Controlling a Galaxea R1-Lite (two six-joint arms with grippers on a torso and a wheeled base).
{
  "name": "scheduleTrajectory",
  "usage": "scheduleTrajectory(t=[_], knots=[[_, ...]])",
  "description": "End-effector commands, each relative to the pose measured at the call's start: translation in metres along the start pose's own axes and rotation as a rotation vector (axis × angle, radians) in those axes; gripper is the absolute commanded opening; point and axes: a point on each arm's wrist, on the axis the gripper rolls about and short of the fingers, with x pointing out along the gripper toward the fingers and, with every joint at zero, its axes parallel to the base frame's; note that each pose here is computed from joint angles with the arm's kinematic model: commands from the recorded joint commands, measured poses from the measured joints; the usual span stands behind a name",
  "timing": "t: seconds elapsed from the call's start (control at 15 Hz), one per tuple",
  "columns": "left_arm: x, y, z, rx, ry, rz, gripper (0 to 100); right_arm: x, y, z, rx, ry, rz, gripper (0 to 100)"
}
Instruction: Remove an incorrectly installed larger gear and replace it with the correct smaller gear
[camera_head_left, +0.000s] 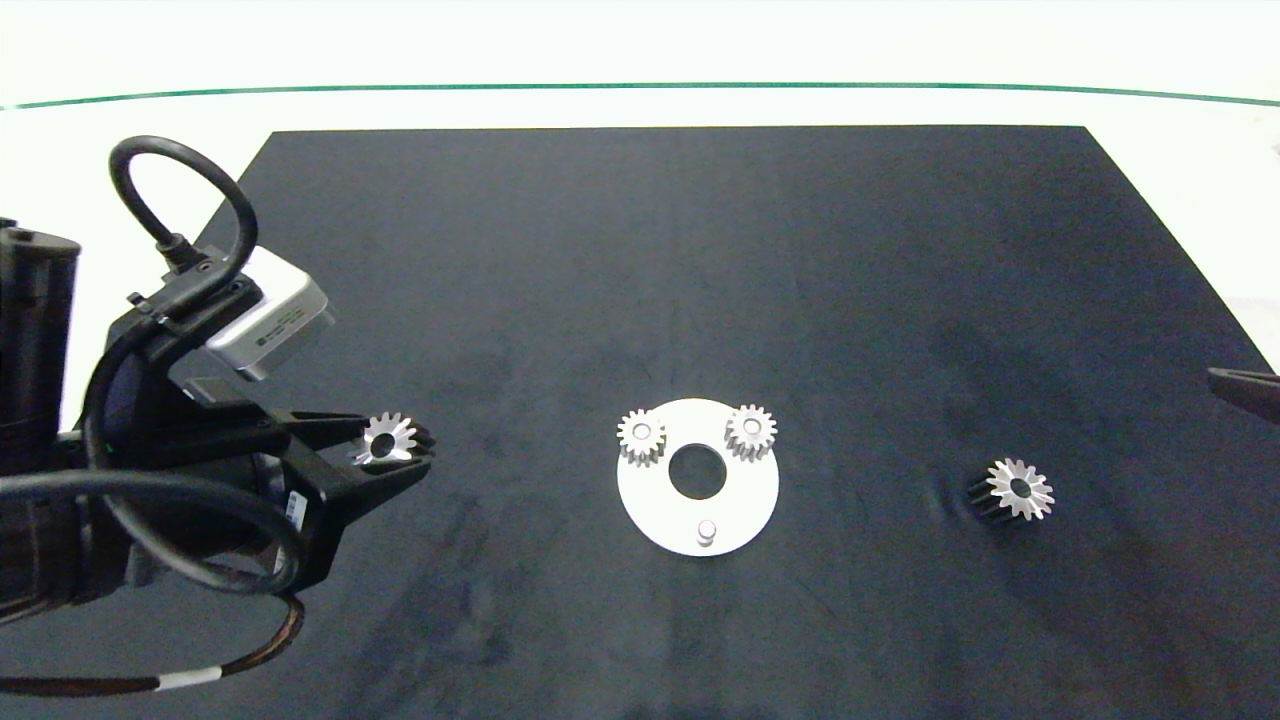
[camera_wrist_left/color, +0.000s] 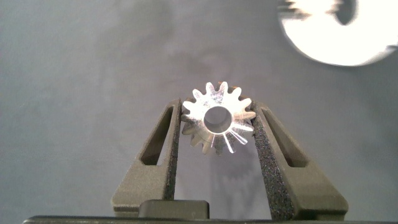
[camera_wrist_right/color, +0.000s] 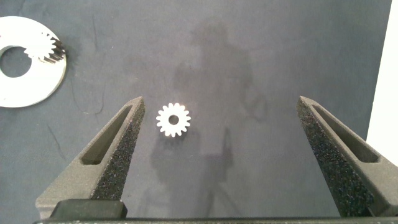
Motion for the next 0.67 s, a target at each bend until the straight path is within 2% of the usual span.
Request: scheduleTrajectory(t=[0.07, 0.2, 0.33, 0.53, 0.67], knots=[[-0.032, -0.016, 0.004, 0.041, -0.101, -0.099, 13, 0.000, 0.000, -0.001, 0.002, 0.002, -0.001, 100], [-0.032, -0.026, 0.003, 0.067, -0.100, -0.154, 13, -0.001, 0.000, -0.002, 0.014, 0.005, -0.002, 100], [-0.026, -0.038, -0.001, 0.101, -0.075, -0.203, 13, -0.005, 0.000, -0.005, 0.015, 0.002, -0.004, 100], [-0.008, -0.055, -0.004, 0.151, -0.006, -0.187, 13, -0.016, -0.001, -0.006, 0.024, -0.029, -0.018, 100], [0.000, -0.065, -0.003, 0.178, 0.010, -0.186, 13, -0.019, -0.005, -0.006, 0.035, -0.034, -0.049, 100]])
